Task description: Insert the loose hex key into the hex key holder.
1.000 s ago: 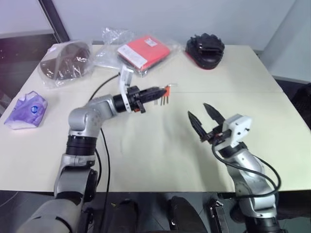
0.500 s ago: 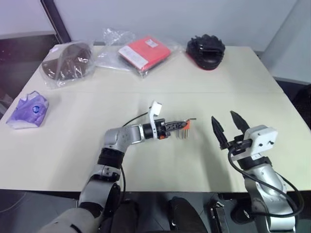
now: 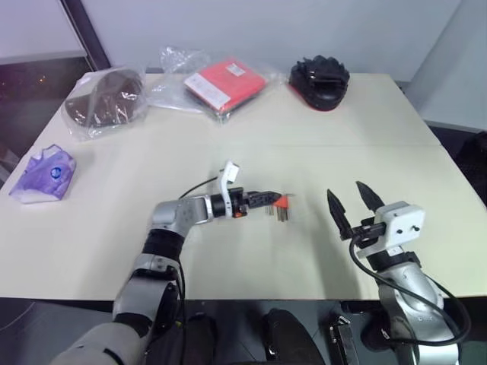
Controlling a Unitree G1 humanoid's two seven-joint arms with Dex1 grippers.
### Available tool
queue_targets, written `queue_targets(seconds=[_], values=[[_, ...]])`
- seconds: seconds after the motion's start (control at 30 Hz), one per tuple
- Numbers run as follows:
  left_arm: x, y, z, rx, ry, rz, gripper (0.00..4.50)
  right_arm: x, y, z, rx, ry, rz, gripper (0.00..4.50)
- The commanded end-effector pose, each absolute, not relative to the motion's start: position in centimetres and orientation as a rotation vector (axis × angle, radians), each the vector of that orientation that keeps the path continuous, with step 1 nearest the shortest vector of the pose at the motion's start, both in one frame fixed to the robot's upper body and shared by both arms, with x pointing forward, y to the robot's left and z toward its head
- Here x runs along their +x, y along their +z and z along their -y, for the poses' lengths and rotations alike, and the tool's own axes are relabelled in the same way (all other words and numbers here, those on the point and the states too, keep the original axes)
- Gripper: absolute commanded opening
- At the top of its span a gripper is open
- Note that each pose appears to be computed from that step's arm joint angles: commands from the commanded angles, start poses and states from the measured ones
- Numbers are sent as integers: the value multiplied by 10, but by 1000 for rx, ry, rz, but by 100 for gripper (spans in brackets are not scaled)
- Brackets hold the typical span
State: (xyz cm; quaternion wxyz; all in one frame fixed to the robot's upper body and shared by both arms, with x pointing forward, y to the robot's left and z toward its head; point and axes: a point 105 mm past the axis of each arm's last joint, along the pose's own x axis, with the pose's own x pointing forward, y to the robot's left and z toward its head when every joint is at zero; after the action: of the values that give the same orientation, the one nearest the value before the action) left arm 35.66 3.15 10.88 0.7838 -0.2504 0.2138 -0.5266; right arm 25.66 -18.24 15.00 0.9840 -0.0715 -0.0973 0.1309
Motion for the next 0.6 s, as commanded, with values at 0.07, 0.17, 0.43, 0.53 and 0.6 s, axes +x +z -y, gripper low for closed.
queue_targets(seconds=[0.07, 0.17, 0.43, 0.53, 0.6], values=[[356, 138, -48, -381, -1184, -300, 447, 253, 160, 186, -160, 363, 124, 305], [354, 149, -58, -297, -1192, -239, 447, 253, 159, 193, -217, 411, 37, 305], [321, 172, -87, 7, -1289, -131, 447, 234, 168, 206, -579, 666, -198, 305], [309, 172, -97, 77, -1320, -140, 447, 233, 177, 211, -597, 686, -211, 305], [305, 172, -101, 109, -1320, -138, 447, 233, 182, 214, -599, 688, -215, 305]])
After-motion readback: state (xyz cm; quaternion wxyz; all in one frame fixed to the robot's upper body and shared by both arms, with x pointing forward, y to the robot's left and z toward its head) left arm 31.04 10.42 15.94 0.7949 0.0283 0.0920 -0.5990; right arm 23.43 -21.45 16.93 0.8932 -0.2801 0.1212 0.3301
